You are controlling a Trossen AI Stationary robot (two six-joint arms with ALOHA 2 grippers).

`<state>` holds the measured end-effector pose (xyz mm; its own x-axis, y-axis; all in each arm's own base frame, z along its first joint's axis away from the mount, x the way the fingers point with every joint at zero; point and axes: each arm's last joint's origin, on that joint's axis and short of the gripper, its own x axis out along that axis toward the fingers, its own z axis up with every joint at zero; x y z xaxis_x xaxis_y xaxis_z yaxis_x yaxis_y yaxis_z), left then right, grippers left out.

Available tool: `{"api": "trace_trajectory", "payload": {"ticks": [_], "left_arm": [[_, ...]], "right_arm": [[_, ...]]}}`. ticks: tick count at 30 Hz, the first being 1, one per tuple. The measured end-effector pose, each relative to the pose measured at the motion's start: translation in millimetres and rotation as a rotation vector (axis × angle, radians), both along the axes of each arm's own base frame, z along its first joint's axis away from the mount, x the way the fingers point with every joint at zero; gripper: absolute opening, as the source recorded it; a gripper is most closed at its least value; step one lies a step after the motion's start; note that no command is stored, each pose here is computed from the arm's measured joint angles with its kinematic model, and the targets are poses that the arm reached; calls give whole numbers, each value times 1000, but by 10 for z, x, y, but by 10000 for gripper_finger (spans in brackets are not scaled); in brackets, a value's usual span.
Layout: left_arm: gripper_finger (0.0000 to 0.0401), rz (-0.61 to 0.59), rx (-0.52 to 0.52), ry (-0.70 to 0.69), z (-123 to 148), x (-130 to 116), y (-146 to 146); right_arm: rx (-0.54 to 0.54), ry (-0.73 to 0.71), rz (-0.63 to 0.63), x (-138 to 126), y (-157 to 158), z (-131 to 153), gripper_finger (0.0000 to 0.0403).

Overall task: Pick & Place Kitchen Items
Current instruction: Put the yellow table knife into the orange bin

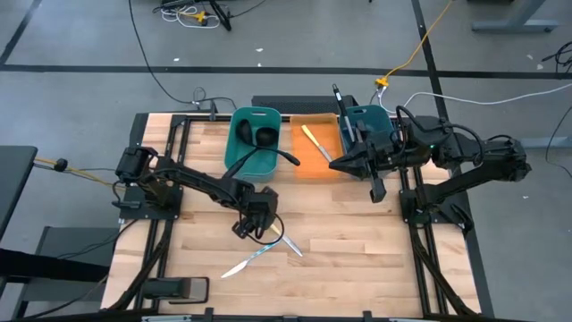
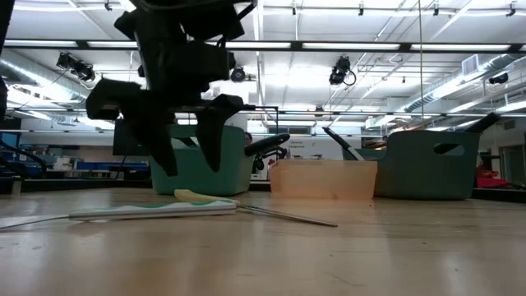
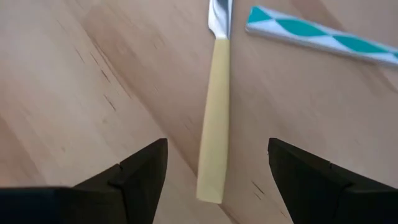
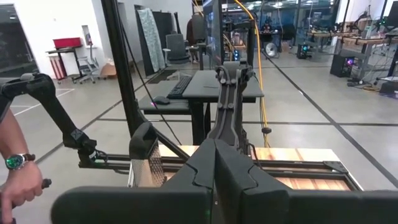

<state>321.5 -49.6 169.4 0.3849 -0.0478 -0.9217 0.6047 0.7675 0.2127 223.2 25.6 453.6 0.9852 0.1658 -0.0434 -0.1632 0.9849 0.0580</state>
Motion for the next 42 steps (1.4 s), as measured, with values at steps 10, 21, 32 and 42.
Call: {"api": "trace_trajectory", "payload": {"ticks": [10,21,32,42], "left_arm": [[278,17,-5,-8,-39,-12,1],[278,36,18,45,-171,1,35],[278,27,-1,55,-320,105,20],[278,2,-69,83,-340,98,9]], "right_arm": [[0,-1,0,0,0,1,9],[-10,-2,0,-1,0,1,9],[-12,4,1,-3,0,-5,9],[-13,6,1,-3,0,-7,9]]}}
